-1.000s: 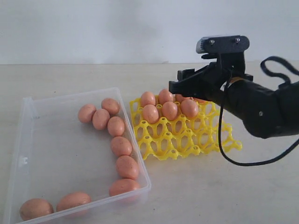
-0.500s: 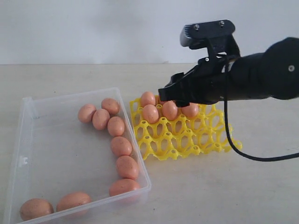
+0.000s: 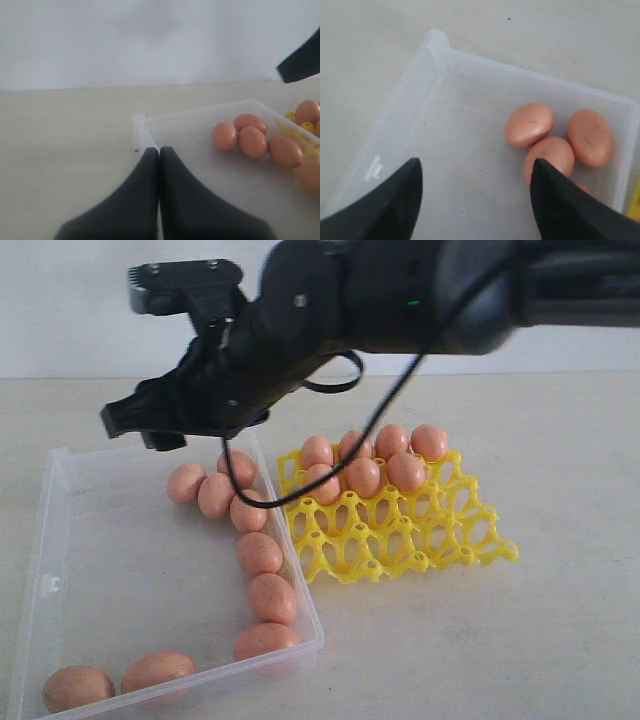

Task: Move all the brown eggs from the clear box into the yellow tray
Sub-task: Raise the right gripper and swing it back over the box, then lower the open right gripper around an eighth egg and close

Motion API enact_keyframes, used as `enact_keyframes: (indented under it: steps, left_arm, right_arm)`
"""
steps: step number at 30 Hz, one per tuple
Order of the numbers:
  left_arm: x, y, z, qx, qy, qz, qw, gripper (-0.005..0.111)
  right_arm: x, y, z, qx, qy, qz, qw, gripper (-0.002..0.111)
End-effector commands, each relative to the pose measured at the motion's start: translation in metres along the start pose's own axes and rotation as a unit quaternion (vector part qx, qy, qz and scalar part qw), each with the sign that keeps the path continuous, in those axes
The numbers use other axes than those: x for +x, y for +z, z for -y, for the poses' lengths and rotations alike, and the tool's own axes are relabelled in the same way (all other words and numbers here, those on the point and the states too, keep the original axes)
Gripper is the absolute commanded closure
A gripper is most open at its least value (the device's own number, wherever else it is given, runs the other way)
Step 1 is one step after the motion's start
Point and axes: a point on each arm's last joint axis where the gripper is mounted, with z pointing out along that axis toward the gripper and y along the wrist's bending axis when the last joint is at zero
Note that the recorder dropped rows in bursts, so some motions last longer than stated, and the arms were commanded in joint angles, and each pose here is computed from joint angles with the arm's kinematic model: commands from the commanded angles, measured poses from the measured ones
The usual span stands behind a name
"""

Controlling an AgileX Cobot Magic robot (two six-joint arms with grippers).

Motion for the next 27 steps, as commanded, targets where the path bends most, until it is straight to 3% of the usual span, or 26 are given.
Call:
enact_keyframes:
  steps: [1, 7, 9, 11, 18, 24, 27]
  left_arm:
    - [-0.001, 0.0, 0.0, 0.003, -0.002, 0.003, 1.0, 0.111]
    - [-0.001, 0.0, 0.0, 0.003, -0.002, 0.003, 1.0, 0.111]
    - [-0.001, 0.0, 0.0, 0.003, -0.002, 0.003, 1.0, 0.111]
    - [-0.001, 0.0, 0.0, 0.003, -0.002, 0.003, 1.0, 0.111]
    - [-0.001, 0.0, 0.0, 0.003, -0.002, 0.003, 1.0, 0.111]
    - [-0.001, 0.0, 0.0, 0.003, -0.002, 0.003, 1.0, 0.111]
    - [-0.001, 0.0, 0.0, 0.003, -0.002, 0.003, 1.0, 0.111]
  right_arm:
    - [-0.011, 0.049, 0.004, 0.061, 0.094, -0.062, 0.992, 0.049]
    - [-0.008, 0.075, 0.011, 0.117, 0.139, -0.11, 0.977, 0.049]
    - [0.003, 0.085, 0.013, 0.127, 0.15, -0.134, 0.971, 0.058]
    - [0.005, 0.087, 0.014, 0.128, 0.15, -0.137, 0.971, 0.064]
    - [0.0, 0.089, 0.013, 0.118, 0.147, -0.11, 0.976, 0.064]
    - [-0.003, 0.089, 0.015, 0.123, 0.135, -0.098, 0.978, 0.039]
    - [-0.004, 0.089, 0.016, 0.126, 0.126, -0.089, 0.98, 0.042]
